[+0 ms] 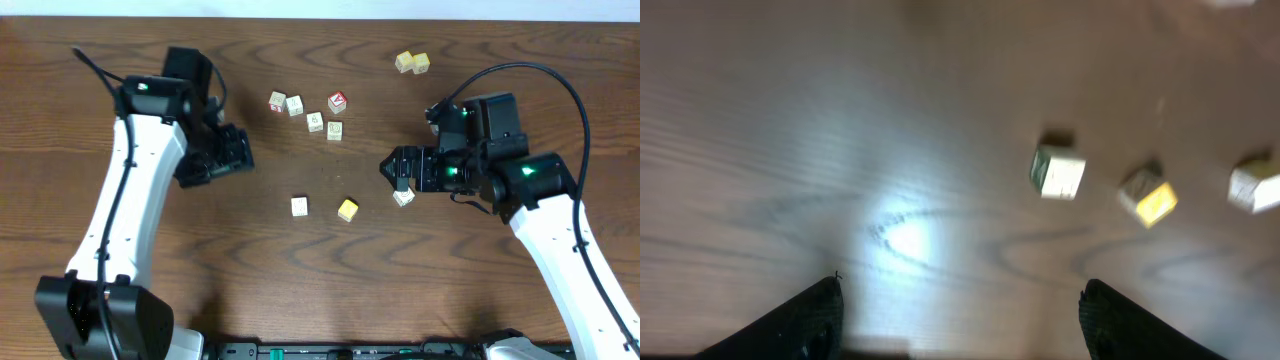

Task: Lift 3 blocks
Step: 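Raise both arms and move the right gripper toward the yellow K block, then lower the right gripper and close it on the yellow K block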

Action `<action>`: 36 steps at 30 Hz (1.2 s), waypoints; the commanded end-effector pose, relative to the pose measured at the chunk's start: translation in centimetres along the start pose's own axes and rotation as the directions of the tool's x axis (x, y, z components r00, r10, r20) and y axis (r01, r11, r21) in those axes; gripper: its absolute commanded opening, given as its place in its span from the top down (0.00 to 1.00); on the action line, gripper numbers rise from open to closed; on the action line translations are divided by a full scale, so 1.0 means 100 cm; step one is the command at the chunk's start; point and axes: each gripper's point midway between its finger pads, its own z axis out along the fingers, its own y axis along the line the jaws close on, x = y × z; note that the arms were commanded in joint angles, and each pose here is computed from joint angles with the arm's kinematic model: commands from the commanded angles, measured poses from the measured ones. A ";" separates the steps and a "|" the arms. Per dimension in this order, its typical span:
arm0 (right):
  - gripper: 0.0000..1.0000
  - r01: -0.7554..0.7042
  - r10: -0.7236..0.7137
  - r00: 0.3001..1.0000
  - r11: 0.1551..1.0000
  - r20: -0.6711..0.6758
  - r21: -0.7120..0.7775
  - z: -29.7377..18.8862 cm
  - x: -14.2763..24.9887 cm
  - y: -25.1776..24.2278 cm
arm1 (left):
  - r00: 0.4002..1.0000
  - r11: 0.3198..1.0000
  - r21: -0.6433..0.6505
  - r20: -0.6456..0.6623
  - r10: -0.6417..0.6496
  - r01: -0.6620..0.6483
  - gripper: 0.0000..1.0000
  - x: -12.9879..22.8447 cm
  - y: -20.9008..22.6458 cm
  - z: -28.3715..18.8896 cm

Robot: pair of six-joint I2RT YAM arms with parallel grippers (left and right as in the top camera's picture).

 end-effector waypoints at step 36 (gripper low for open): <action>0.22 -0.183 0.266 0.935 0.929 -0.235 0.321 0.151 0.076 0.008 | 0.993 0.975 -0.186 0.029 -0.115 0.118 0.24 0.004 0.043 0.063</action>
